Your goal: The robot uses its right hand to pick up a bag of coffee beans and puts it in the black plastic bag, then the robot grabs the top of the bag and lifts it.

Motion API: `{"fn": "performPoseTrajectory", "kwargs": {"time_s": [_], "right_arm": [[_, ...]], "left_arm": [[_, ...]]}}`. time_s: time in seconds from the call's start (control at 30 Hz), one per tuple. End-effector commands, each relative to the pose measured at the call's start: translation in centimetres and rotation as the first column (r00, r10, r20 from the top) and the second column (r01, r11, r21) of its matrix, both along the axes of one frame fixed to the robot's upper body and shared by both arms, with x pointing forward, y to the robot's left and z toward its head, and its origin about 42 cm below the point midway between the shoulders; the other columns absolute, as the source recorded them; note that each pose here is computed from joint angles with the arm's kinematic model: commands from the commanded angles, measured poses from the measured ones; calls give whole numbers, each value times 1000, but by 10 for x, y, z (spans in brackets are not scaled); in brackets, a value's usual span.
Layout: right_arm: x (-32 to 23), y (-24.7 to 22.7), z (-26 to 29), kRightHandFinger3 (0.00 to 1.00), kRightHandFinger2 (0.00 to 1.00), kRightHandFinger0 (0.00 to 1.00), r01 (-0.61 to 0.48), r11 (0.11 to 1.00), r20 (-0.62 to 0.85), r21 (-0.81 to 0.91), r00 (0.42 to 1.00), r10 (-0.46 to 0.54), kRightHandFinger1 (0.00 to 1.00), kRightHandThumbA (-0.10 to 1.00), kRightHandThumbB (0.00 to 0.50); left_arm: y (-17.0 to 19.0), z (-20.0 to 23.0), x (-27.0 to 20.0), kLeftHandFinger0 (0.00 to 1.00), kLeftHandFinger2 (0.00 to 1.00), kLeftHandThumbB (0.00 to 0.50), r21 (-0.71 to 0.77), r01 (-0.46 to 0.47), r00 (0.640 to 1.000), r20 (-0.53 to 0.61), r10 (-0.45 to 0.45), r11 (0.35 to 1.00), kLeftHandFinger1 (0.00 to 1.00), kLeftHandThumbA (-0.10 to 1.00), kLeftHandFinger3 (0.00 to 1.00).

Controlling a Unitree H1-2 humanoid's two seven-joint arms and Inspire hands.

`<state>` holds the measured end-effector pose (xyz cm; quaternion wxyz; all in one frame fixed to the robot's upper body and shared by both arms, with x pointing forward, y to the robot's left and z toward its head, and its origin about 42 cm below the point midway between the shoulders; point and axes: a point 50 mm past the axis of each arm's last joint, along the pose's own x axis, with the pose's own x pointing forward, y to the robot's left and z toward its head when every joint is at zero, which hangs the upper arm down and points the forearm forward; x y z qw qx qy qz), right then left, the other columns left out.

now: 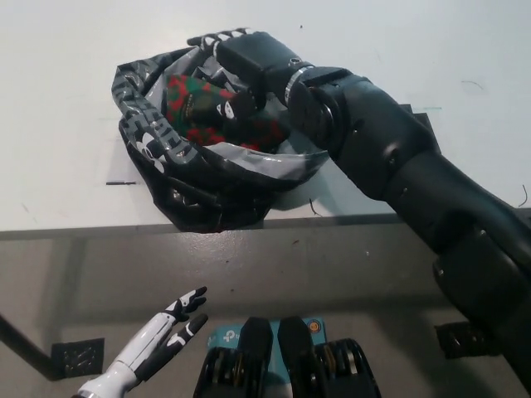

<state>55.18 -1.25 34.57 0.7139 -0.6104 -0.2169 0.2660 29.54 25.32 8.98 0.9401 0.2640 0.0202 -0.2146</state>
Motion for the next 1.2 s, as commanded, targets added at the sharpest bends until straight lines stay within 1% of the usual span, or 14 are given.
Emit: {"fn": "performPoseTrajectory", "kwargs": {"time_s": [0.0, 0.07, 0.27, 0.37, 0.4, 0.43, 0.57, 0.73, 0.8, 0.93, 0.97, 1.03, 1.13, 1.17], "right_arm": [[-1, 3, 35, 1000, 1000, 1000, -53, 999, 192, -2, 980, 53, 1000, 835, 500], [0, 1, 42, 1000, 1000, 1000, -42, 999, 216, 12, 976, 39, 1000, 1000, 478], [7, -18, 79, 1000, 1000, 1000, -5, 979, 207, 204, 978, -38, 1000, 1000, 440], [12, -30, 88, 1000, 1000, 1000, 23, 965, 183, 259, 981, -72, 1000, 1000, 395], [13, -33, 90, 1000, 1000, 1000, 29, 963, 179, 268, 981, -79, 1000, 1000, 395], [17, -45, 93, 1000, 1000, 1000, 72, 954, 169, 290, 978, -125, 1000, 1000, 421], [23, -65, 89, 1000, 1000, 1000, 126, 931, 137, 342, 974, -182, 1000, 1000, 400], [31, -91, 75, 1000, 1000, 1000, 192, 898, 84, 396, 966, -243, 1000, 1000, 408], [33, -100, 65, 1000, 1000, 1000, 224, 890, 57, 398, 962, -267, 1000, 1000, 395], [32, -105, 50, 1000, 1000, 1000, 257, 890, 17, 376, 959, -284, 1000, 1000, 396], [32, -106, 44, 1000, 1000, 1000, 272, 890, -7, 366, 957, -290, 1000, 1000, 420], [33, -107, 36, 1000, 1000, 1000, 285, 886, -37, 365, 956, -292, 1000, 1000, 429], [32, -107, 25, 1000, 1000, 1000, 291, 880, -68, 374, 956, -287, 1000, 1000, 421], [32, -106, 19, 1000, 1000, 1000, 297, 873, -116, 386, 955, -273, 1000, 1000, 388]], "left_arm": [[5, 16, 6, 1000, 1000, 184, 40, 20, 999, 26, -21, 999, 1000, 1000, 1000], [6, 15, 7, 1000, 1000, 184, 35, 20, 999, 29, -21, 999, 1000, 1000, 1000], [6, 13, 6, 1000, 1000, 177, 35, 26, 999, 30, -27, 999, 1000, 1000, 1000], [7, 12, 5, 1000, 1000, 174, 37, 28, 999, 27, -29, 999, 1000, 1000, 1000], [6, 11, 5, 1000, 1000, 174, 37, 27, 999, 26, -28, 999, 1000, 1000, 1000], [6, 11, 5, 1000, 1000, 178, 37, 26, 999, 26, -27, 999, 1000, 1000, 1000], [6, 11, 4, 1000, 1000, 174, 33, 27, 999, 26, -28, 999, 1000, 1000, 1000], [7, 11, 5, 1000, 1000, 185, 38, 21, 1000, 17, -22, 999, 1000, 1000, 1000], [7, 11, 4, 1000, 1000, 173, 48, 24, 999, 24, -25, 999, 1000, 1000, 1000], [6, 9, 3, 1000, 1000, 184, 55, 27, 999, 26, -28, 998, 1000, 1000, 1000], [6, 8, 3, 1000, 1000, 185, 52, 29, 999, 27, -31, 998, 1000, 1000, 1000], [5, 8, 4, 1000, 1000, 191, 48, 31, 999, 28, -33, 998, 1000, 1000, 1000], [6, 8, 3, 1000, 1000, 186, 43, 33, 999, 19, -34, 999, 1000, 1000, 1000], [6, 8, 3, 1000, 1000, 186, 40, 30, 999, 21, -31, 999, 1000, 1000, 1000]]}}
